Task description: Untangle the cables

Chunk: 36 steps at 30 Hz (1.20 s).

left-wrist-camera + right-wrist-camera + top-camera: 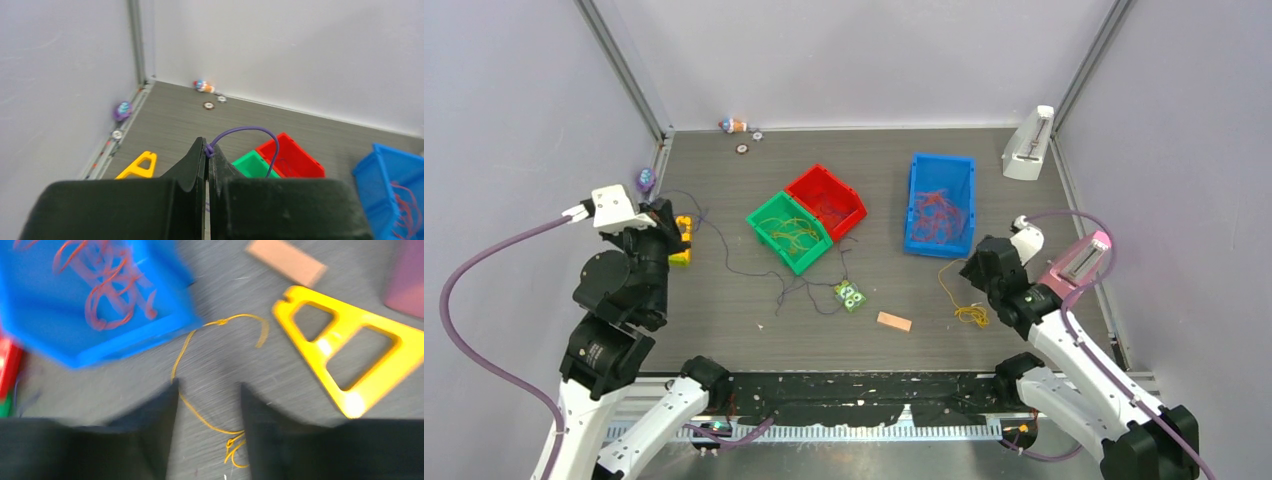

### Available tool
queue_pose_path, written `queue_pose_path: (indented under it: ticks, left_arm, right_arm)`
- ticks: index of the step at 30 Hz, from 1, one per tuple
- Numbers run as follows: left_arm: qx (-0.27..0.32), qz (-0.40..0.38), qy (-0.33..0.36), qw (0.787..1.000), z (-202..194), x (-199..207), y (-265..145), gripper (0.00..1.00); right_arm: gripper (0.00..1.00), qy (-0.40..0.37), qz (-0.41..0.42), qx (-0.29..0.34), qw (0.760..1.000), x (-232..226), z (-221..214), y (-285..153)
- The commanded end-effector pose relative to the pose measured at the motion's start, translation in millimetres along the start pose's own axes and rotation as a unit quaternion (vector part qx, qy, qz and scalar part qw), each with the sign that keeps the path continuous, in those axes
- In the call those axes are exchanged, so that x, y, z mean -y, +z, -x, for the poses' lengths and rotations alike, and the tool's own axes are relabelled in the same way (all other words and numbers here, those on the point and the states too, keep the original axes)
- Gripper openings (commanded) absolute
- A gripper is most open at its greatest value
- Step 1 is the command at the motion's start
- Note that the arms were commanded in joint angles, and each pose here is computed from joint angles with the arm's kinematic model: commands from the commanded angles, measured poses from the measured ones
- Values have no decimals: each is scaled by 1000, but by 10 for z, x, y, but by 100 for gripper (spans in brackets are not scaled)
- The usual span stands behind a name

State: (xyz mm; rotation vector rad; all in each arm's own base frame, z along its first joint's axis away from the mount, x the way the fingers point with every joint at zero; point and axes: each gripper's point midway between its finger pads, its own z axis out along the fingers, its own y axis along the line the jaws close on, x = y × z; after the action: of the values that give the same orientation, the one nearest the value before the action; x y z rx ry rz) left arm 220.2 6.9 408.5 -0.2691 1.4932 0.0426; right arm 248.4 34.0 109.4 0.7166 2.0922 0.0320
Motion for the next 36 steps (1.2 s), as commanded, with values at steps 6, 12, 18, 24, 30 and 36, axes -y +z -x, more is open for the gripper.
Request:
queue_pose_path:
  ticks: [6,12,18,24,30,36]
  left_arm:
    - [25,-149,-27,988,194,558,-50,0]
    - [27,-181,-38,982,286,669,-101,0]
    - [34,-201,-48,978,408,718,-173,0]
    - [31,-201,-54,978,363,693,-202,0]
    - [31,-195,-51,979,336,653,-218,0]
    - [31,-185,-45,981,302,608,-207,0]
  right_arm:
    - [96,-111,314,-17,943,-945,-79,-433]
    - [97,-186,402,-58,895,-1408,-269,-645]
    - [96,-238,432,-92,865,-2010,-591,-842]
    - [93,-218,370,-99,898,-2416,-927,-536]
    - [86,-229,338,-109,907,-2796,-1187,-279]
    - [75,-238,317,-131,909,-2919,-1488,-20]
